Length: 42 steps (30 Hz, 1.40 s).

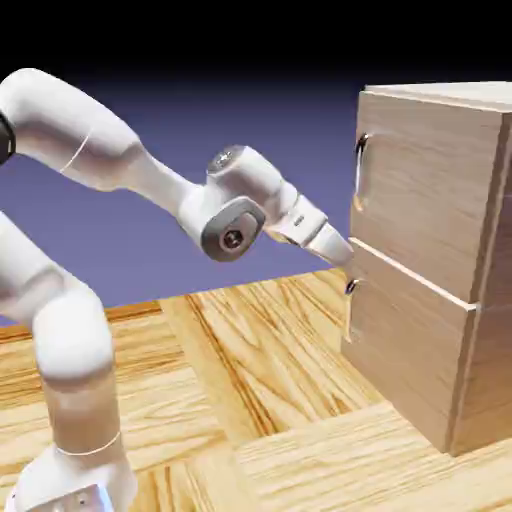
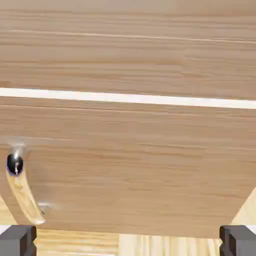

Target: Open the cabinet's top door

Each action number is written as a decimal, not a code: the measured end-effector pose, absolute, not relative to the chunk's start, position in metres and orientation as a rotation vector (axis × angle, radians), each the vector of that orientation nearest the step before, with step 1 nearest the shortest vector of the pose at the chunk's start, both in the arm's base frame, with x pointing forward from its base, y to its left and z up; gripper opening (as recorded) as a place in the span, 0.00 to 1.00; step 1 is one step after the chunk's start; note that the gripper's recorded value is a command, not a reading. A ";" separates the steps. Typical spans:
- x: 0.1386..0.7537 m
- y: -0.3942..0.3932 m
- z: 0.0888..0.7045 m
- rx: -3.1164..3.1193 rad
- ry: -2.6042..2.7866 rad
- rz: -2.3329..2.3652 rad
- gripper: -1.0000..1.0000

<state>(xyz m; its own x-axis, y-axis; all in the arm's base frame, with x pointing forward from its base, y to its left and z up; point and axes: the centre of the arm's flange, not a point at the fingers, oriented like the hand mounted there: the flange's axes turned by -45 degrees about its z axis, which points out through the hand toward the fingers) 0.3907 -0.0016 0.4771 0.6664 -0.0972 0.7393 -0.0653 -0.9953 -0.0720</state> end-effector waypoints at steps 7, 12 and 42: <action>0.389 -0.013 0.522 -2.560 0.635 -1.312 1.00; 0.385 -0.015 0.549 -2.318 0.918 -1.311 1.00; 0.381 0.061 0.601 -0.812 1.590 -0.765 1.00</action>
<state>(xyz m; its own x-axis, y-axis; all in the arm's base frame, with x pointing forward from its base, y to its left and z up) 0.3814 0.0613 0.6006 -0.1249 -0.8335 -0.5382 -0.1000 0.5503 -0.8290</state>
